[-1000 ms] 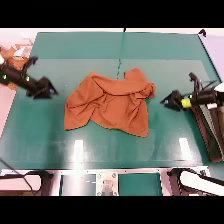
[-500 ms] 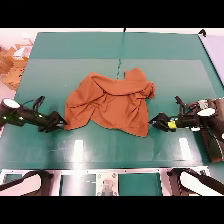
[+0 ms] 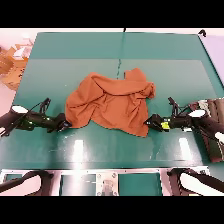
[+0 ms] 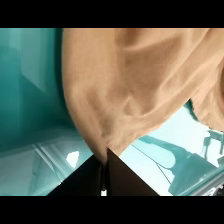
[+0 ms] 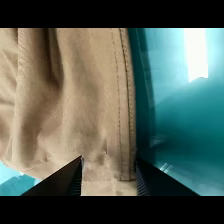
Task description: Fold the shirts.
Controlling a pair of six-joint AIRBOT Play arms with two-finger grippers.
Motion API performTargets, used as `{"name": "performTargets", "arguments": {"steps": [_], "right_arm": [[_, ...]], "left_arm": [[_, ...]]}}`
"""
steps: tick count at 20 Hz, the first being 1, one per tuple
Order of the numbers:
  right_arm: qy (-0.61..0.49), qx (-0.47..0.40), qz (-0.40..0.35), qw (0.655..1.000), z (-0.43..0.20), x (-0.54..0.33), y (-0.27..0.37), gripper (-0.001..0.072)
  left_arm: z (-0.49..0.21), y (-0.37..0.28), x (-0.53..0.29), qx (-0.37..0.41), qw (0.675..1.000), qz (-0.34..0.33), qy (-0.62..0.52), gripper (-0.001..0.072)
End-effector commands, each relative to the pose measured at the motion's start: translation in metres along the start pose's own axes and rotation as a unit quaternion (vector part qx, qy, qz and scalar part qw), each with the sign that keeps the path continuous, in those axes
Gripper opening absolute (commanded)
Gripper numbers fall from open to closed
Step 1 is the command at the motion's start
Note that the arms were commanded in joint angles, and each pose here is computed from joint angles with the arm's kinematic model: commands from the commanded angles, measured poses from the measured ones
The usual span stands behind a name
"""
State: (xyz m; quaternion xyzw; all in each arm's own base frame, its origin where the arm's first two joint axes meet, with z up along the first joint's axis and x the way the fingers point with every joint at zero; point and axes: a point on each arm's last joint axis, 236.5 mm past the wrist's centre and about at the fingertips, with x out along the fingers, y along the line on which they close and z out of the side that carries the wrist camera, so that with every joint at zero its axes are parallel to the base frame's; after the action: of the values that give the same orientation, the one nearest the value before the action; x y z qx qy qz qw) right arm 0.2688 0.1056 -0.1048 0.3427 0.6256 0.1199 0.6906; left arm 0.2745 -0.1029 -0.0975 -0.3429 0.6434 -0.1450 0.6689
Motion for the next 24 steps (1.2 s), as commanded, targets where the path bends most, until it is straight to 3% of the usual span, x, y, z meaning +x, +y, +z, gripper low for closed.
{"name": "performTargets", "arguments": {"steps": [1,2,6,9,12,16,17,18,21,24], "right_arm": [[-0.010,0.009,0.020,1.000,0.006,0.005,0.008,0.0172],[-0.014,0.000,0.038,0.999,0.008,0.006,0.017,0.0020],[-0.055,-0.069,0.139,0.986,0.045,-0.039,0.095,0.0018],[-0.187,-0.183,0.182,0.948,0.093,-0.170,0.194,0.0019],[-0.376,-0.300,0.180,0.858,0.087,-0.347,0.287,0.0019],[-0.540,-0.381,0.129,0.739,0.015,-0.497,0.357,0.0019],[-0.579,-0.399,0.112,0.703,-0.012,-0.527,0.373,0.0019],[-0.599,-0.405,0.103,0.683,-0.027,-0.543,0.382,0.0019],[-0.634,-0.418,0.080,0.646,-0.059,-0.563,0.397,0.0019],[-0.642,-0.396,0.064,0.654,-0.057,-0.565,0.388,0.0019]], "left_arm": [[0.007,-0.004,0.001,0.019,1.000,0.003,-0.011,0.0020],[0.012,-0.008,-0.003,0.025,1.000,0.001,-0.016,0.0020],[0.042,-0.074,-0.055,0.108,0.993,-0.036,-0.040,0.0020],[0.068,-0.170,-0.153,0.224,0.964,-0.055,-0.134,0.0019],[0.054,-0.289,-0.293,0.373,0.875,-0.060,-0.304,0.0020],[-0.053,-0.403,-0.446,0.519,0.705,-0.055,-0.481,0.0020],[-0.090,-0.423,-0.483,0.546,0.648,-0.043,-0.530,0.0020],[-0.107,-0.430,-0.499,0.552,0.622,-0.038,-0.554,0.0020],[-0.129,-0.427,-0.523,0.542,0.589,-0.011,-0.599,0.0020],[-0.100,-0.396,-0.529,0.496,0.614,0.055,-0.611,0.0021]]}}
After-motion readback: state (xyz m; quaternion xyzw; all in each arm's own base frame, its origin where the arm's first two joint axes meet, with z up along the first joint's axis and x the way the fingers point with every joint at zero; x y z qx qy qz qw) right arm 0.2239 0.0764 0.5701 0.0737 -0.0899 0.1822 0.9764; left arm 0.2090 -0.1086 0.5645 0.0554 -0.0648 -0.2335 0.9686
